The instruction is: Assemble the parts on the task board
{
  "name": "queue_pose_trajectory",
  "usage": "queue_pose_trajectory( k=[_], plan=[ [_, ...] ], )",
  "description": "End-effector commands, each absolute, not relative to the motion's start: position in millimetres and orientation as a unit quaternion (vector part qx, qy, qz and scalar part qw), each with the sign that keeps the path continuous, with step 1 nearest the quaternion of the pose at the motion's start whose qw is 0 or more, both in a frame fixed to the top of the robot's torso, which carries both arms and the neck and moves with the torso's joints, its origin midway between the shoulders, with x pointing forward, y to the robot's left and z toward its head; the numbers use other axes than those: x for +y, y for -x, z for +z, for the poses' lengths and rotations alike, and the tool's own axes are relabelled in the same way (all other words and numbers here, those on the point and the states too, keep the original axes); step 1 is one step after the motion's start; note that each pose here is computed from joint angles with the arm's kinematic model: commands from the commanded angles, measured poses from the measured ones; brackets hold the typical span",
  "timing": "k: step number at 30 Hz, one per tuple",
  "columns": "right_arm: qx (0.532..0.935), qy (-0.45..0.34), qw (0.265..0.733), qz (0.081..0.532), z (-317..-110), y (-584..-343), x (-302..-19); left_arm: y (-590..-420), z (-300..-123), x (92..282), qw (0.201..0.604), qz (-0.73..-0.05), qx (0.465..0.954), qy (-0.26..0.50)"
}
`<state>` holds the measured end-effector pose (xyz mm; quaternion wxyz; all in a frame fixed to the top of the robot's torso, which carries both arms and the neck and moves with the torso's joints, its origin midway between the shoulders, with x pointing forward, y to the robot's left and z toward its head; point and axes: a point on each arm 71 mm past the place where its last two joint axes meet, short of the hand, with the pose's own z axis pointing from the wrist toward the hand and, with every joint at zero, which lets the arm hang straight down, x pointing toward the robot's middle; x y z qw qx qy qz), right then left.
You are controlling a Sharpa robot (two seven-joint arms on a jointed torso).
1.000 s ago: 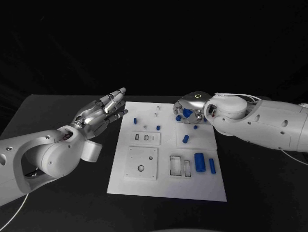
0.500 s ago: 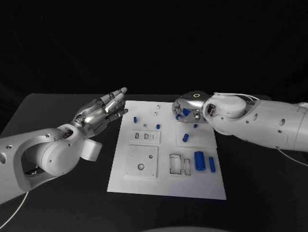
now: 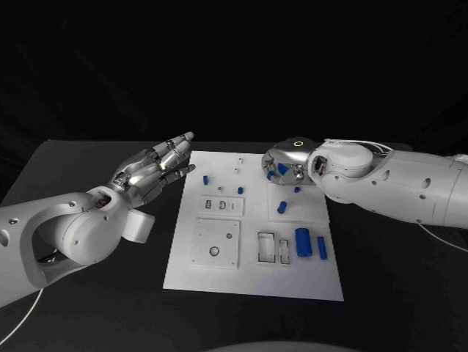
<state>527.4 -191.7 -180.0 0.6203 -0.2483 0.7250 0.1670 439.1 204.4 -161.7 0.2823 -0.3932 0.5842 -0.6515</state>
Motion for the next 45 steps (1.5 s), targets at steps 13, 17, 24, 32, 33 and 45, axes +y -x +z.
queue_pose_trajectory(
  k=[13, 17, 24, 32, 33, 45],
  plan=[
    [0.743, 0.251, 0.600, 0.159, -187.7, -526.9, -194.7, -440.4, -161.7, 204.1, 0.278, -0.654, 0.589, 0.385],
    [0.744, 0.250, 0.599, 0.160, -188.0, -526.9, -195.2, -440.6, -161.9, 204.0, 0.278, -0.654, 0.589, 0.385],
    [0.741, 0.250, 0.601, 0.164, -187.7, -526.8, -195.0, -440.8, -162.2, 204.1, 0.277, -0.653, 0.590, 0.386],
    [0.731, 0.244, 0.613, 0.173, -184.8, -526.6, -196.4, -441.1, -162.6, 204.8, 0.278, -0.651, 0.591, 0.387],
    [0.729, 0.243, 0.616, 0.175, -183.7, -526.5, -196.1, -441.1, -162.6, 205.1, 0.279, -0.651, 0.591, 0.387],
    [0.722, 0.222, 0.625, 0.197, -167.2, -539.6, -176.6, -440.9, -162.9, 206.8, 0.281, -0.647, 0.592, 0.390]
  ],
)
